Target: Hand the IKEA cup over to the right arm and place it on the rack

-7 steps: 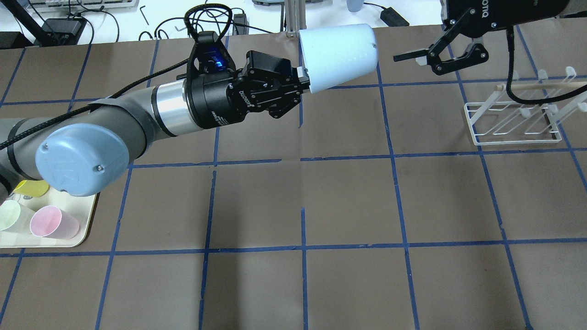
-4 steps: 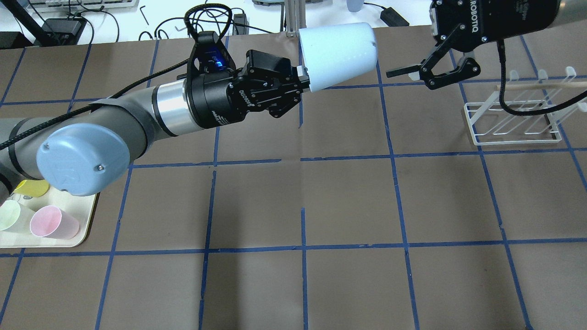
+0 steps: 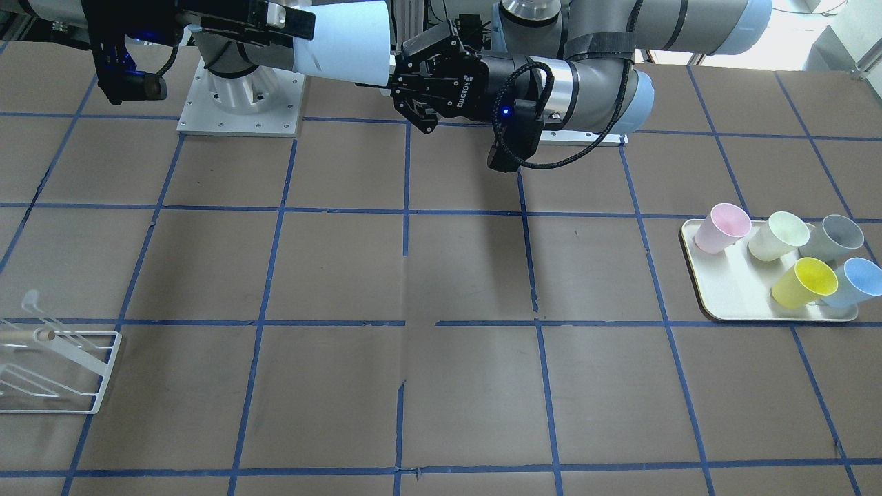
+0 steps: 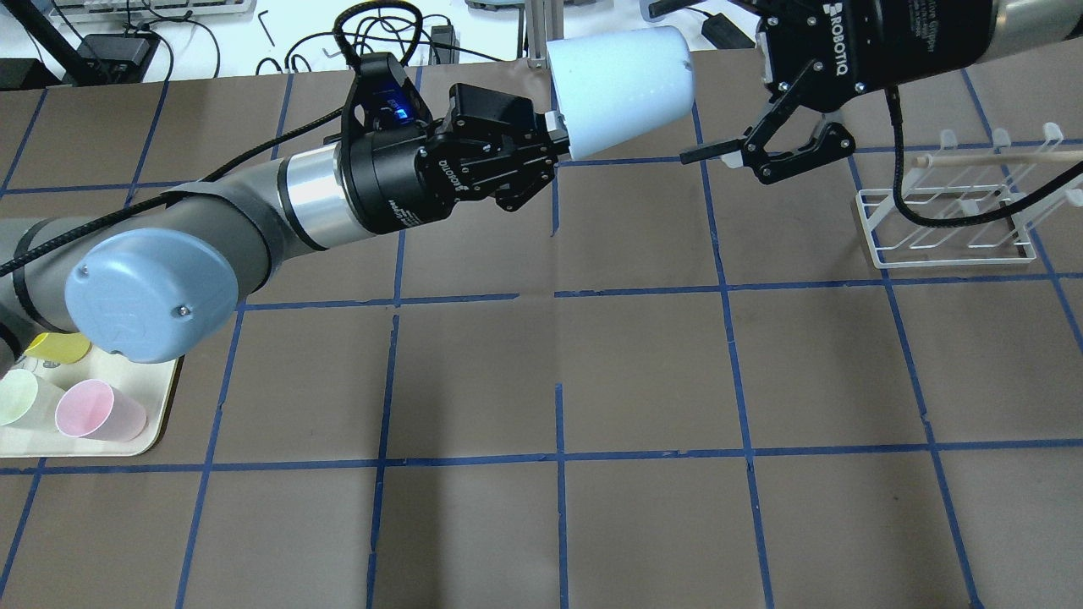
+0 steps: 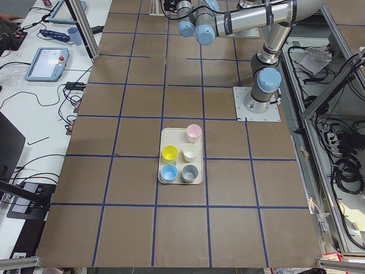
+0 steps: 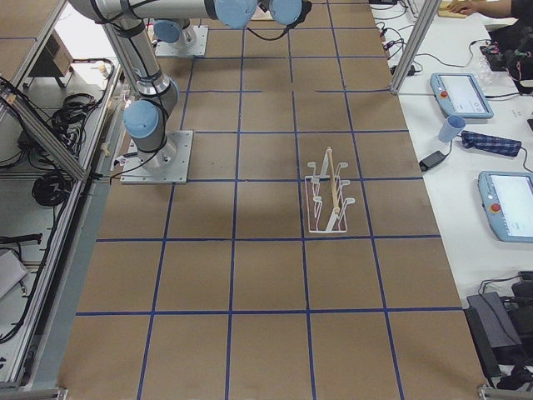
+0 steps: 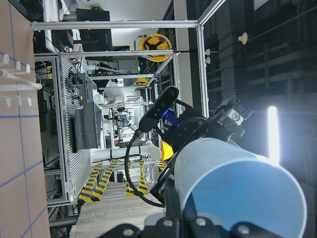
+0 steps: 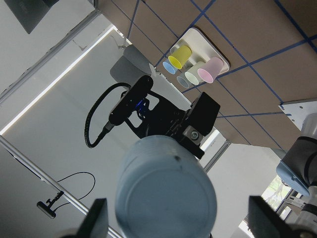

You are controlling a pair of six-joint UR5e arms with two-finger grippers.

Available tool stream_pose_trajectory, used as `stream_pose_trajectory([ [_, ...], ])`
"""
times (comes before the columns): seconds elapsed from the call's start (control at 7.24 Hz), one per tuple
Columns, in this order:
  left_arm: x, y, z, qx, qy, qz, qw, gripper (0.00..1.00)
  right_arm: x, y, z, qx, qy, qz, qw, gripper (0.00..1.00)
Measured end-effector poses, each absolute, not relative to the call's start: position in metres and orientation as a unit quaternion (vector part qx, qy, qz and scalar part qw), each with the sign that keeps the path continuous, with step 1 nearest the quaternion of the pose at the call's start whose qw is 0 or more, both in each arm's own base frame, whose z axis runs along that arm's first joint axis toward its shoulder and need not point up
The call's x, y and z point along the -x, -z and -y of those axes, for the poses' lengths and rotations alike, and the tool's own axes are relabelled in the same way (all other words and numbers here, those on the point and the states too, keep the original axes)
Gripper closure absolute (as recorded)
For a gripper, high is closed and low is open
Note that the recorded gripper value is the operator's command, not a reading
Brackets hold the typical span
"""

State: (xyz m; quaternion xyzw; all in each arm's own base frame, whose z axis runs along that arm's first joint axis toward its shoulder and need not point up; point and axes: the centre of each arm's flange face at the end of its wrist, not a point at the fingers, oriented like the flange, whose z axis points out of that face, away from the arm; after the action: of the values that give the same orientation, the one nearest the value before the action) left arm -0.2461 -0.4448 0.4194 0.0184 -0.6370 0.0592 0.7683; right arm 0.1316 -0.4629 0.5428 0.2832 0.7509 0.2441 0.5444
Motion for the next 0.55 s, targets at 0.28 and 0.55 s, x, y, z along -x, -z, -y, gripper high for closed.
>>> stream_pose_trajectory([
  [0.28,0.2460,-0.4188,0.4451,-0.019,-0.059,0.638,0.768,1.00,-0.1352,-0.5440,0.4622,-0.278,-0.243,-0.753,0.545,0.00],
  [0.55,0.2459,-0.4188,0.4452,-0.019,-0.058,0.638,0.768,1.00,-0.1355,-0.5442,0.4632,-0.277,-0.240,-0.753,0.546,0.04],
])
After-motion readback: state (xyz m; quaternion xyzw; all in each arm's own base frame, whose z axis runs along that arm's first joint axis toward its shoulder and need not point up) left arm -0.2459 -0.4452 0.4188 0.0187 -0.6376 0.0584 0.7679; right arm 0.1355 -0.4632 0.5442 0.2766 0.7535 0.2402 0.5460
